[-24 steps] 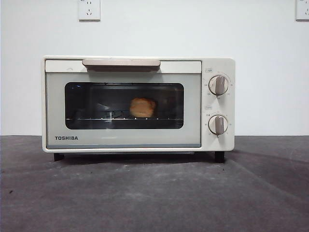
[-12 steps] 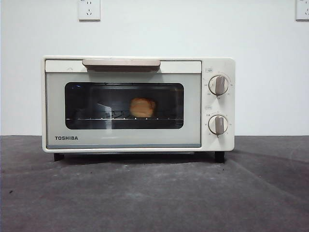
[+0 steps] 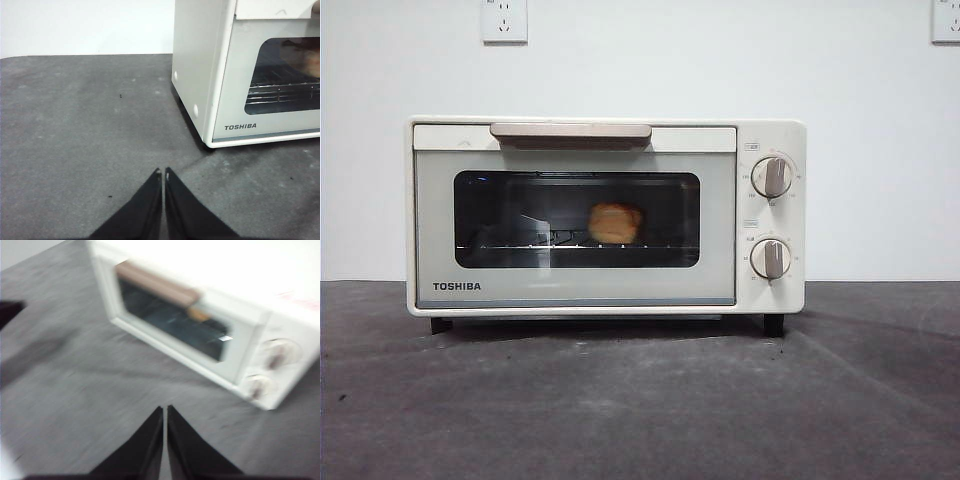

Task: The left arm flap open the oven, the right arm pick bread and place it into oven, the left arm flap close the oven

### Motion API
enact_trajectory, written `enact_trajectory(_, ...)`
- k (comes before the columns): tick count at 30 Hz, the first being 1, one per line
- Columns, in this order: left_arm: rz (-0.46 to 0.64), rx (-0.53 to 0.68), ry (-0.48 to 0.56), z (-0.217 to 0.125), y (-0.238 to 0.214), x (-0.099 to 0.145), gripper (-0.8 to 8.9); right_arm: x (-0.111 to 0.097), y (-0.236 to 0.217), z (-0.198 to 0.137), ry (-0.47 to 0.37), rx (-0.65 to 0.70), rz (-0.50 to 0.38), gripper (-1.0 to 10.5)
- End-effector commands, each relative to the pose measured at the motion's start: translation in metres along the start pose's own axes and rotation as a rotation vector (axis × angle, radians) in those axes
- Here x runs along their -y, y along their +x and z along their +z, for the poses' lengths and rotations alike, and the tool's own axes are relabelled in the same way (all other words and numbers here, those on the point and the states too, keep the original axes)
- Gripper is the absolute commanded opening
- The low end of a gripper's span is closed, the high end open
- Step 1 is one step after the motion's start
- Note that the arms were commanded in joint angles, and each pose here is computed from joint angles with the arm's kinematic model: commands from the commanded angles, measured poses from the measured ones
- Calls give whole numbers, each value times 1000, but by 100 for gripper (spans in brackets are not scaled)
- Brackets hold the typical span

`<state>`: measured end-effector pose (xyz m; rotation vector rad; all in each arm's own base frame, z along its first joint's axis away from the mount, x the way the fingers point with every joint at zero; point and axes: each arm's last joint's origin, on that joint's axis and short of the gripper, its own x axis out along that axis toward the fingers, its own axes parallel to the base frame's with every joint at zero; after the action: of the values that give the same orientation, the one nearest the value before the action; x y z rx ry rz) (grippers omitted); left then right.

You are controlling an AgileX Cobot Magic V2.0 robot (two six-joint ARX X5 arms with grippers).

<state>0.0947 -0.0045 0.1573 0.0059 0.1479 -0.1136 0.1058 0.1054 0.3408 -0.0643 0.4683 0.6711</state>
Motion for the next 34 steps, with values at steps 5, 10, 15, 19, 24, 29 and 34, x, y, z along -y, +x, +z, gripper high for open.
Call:
enact_trajectory(5,1,-26,-7,-7,2,0,16,30,-10,-21,55,212,-93,9)
enact_trajectory(10,1,-26,-7,-7,2,0,16,52,-15,-56,43,345,-246,9)
enact_trajectory(15,1,-26,-7,-7,2,0,16,67,-16,-89,35,418,-397,9)
enact_trajectory(19,1,-26,-7,-7,2,0,16,75,-13,-113,38,479,-493,9)
enact_trajectory(24,1,-26,-7,-7,2,0,16,83,-8,-137,42,520,-568,9)
enact_trajectory(29,1,-26,-7,-7,2,0,16,88,-2,-156,52,523,-617,9)
enact_trajectory(34,1,-26,-7,-7,2,0,16,91,5,-171,63,502,-631,9)
